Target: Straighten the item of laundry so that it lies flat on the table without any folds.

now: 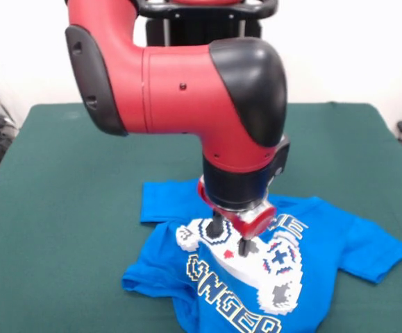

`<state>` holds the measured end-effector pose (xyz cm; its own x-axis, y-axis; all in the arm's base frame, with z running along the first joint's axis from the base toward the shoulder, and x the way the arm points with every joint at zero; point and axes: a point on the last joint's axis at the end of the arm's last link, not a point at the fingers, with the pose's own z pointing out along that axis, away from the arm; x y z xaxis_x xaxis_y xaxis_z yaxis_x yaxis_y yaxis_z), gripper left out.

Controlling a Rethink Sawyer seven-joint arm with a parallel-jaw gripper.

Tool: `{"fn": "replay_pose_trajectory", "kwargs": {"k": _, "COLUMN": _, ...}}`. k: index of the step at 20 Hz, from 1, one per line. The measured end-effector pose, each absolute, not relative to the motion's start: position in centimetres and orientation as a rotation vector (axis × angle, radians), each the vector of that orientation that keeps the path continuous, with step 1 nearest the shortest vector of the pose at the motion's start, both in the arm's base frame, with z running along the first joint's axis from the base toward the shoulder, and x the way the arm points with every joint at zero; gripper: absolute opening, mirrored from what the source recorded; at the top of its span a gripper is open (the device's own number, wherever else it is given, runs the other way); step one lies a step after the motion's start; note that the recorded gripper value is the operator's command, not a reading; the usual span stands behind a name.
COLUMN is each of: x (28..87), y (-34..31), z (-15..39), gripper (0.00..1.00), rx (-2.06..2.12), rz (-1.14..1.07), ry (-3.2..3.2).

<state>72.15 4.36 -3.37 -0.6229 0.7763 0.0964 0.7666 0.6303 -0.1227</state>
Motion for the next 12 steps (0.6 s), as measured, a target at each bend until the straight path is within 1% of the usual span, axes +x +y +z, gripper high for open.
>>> {"fn": "replay_pose_trajectory", "kwargs": {"k": 12, "x": 71.0, "y": 6.2, "z": -1.3, "gripper": 1.0, "rx": -1.238, "rz": 0.109, "ry": -2.718}}
